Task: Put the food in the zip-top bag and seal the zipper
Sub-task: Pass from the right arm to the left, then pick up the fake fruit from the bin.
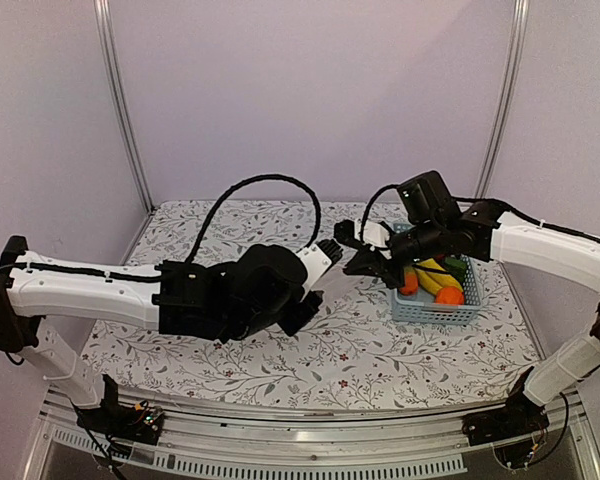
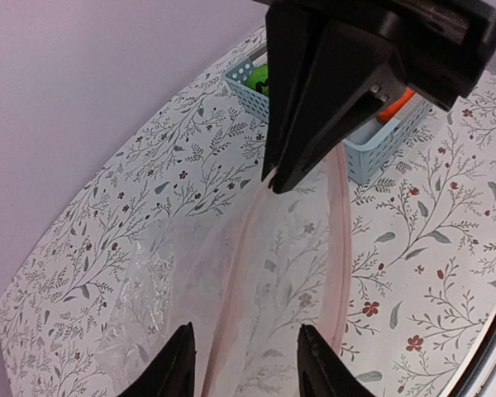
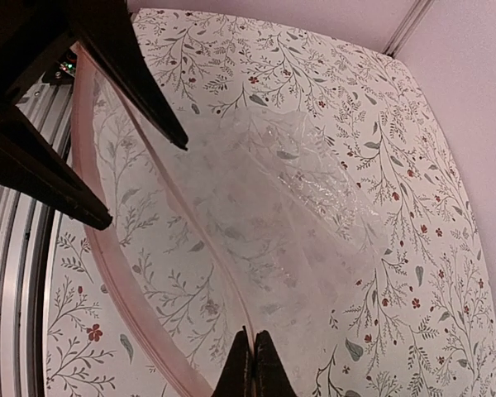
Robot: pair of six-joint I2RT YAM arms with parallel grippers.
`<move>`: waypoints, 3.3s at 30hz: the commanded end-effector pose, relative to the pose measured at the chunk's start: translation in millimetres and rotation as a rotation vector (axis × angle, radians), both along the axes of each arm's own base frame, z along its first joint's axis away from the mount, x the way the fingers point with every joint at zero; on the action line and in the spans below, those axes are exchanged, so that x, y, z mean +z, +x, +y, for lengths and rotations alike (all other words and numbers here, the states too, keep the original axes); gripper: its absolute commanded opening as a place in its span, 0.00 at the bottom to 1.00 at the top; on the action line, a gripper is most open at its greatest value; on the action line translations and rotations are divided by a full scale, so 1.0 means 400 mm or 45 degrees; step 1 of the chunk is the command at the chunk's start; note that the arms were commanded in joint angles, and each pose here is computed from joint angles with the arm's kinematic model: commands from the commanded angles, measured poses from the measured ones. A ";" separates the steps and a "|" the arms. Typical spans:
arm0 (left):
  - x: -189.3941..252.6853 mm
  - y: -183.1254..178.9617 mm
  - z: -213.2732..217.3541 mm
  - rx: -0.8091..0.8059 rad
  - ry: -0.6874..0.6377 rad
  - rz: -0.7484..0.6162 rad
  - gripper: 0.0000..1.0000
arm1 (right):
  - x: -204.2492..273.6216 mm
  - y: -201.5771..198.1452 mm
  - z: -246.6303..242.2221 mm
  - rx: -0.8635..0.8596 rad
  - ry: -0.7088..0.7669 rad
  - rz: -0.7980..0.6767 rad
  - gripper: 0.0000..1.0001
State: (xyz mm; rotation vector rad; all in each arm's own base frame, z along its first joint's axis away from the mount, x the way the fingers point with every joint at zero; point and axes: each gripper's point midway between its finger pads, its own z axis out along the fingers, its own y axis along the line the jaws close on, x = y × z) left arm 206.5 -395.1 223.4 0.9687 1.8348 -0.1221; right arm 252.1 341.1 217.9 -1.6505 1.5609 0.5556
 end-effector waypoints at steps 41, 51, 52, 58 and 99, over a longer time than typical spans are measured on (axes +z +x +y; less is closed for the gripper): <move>0.064 0.165 0.153 0.248 -0.195 0.066 0.00 | 0.192 0.108 -0.217 -0.325 0.300 0.169 0.50; 0.159 0.225 0.331 0.389 -0.155 -0.063 0.00 | 0.058 0.305 -0.418 -0.852 0.156 0.230 0.71; 0.148 0.228 0.319 0.365 -0.156 -0.044 0.00 | 0.041 0.327 -0.430 -0.899 0.133 0.233 0.75; 0.075 0.255 0.196 0.224 -0.201 0.060 0.00 | -0.031 0.424 -0.473 -1.095 0.048 0.274 0.87; 0.179 0.314 0.137 -0.014 -0.651 0.177 0.00 | -0.187 0.550 -0.486 -1.238 -0.091 0.391 0.37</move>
